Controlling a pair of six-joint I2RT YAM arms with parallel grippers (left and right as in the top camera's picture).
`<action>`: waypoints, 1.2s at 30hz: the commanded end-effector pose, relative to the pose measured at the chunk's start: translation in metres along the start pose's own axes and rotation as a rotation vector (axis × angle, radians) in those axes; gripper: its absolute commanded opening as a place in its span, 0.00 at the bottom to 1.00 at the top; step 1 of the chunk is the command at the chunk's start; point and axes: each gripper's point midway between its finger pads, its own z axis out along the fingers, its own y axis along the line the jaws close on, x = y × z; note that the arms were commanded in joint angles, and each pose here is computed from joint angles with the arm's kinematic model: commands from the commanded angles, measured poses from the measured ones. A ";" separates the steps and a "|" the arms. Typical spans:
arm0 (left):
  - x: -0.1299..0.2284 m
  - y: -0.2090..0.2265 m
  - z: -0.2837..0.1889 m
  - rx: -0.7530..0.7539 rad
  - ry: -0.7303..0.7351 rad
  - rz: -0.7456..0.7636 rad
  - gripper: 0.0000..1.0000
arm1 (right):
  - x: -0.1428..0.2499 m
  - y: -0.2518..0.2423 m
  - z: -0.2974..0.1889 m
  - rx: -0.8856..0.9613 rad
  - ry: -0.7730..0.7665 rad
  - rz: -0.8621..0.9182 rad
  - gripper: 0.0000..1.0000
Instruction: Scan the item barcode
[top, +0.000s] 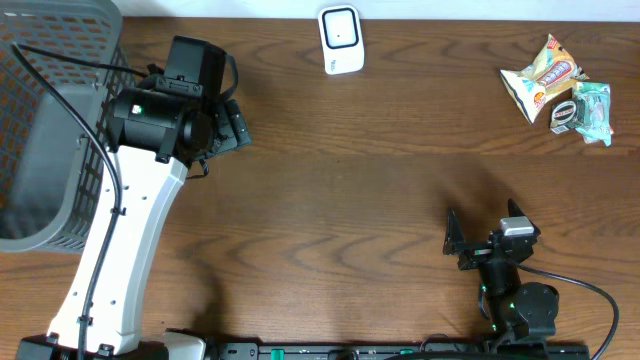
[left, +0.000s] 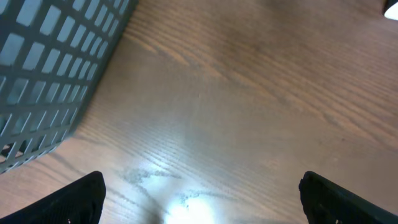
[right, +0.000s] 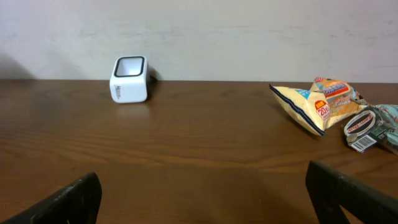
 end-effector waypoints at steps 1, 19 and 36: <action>-0.001 0.004 -0.004 -0.011 -0.006 0.005 0.98 | 0.000 -0.001 0.000 0.005 -0.001 0.010 0.99; 0.078 0.018 0.023 0.197 -0.155 0.335 0.98 | 0.000 -0.001 0.000 0.005 -0.001 0.011 0.99; 0.146 0.072 0.018 0.265 -0.446 0.236 0.98 | 0.000 -0.001 0.000 0.005 -0.001 0.011 0.99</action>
